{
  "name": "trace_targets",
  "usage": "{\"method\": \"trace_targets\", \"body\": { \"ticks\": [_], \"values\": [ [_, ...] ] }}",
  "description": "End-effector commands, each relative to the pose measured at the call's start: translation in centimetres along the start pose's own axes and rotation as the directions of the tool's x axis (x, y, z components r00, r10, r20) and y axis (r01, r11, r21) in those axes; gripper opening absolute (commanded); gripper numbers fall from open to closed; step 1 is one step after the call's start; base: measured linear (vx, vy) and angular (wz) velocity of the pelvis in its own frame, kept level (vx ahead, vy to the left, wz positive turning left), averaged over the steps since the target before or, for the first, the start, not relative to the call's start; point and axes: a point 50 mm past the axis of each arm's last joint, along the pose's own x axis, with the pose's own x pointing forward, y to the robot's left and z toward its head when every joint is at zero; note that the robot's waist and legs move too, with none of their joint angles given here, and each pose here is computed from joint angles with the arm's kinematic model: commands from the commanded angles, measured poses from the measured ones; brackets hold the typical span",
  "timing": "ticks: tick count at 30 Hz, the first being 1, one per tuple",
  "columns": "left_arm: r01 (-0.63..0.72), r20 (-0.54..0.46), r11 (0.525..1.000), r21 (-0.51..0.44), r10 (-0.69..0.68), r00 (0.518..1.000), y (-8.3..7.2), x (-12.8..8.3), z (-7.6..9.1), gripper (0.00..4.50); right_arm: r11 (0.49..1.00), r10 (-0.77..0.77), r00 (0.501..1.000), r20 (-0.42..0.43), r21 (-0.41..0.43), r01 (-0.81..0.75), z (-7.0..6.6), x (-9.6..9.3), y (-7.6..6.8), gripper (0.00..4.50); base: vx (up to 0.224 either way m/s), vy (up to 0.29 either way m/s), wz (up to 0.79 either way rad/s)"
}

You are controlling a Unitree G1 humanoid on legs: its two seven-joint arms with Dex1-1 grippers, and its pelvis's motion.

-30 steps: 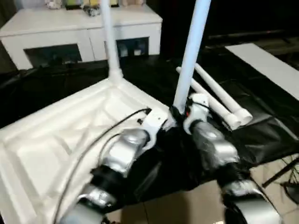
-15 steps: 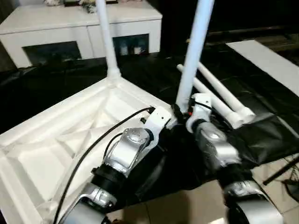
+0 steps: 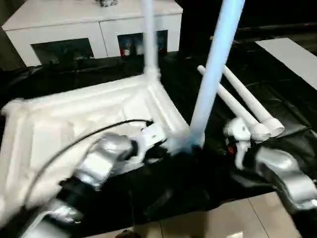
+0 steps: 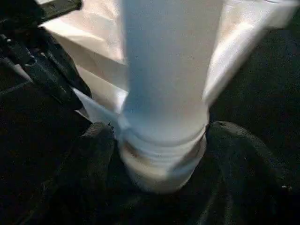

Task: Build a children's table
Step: Rotate leg to tighten

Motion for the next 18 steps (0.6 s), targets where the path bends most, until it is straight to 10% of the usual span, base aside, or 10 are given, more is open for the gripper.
{"method": "trace_targets", "body": {
  "ticks": [1, 18],
  "values": [
    [0.104, 0.004, 0.993, 0.056, -0.104, 0.995, -1.08, 0.57, 0.83, 0.0, 0.998, 0.051, 0.999, -0.006, -0.026, -0.051, 0.69, -0.09, 0.17, 3.53, 0.0, 0.0, 0.0],
    [0.106, -0.017, 0.991, 0.08, -0.105, 0.994, -0.9, 0.12, 0.35, 0.0, 0.991, 0.119, 0.989, -0.093, -0.047, -0.123, 0.07, 0.2, -0.32, 2.81, 0.0, 0.0, 0.0]
  ]
}}
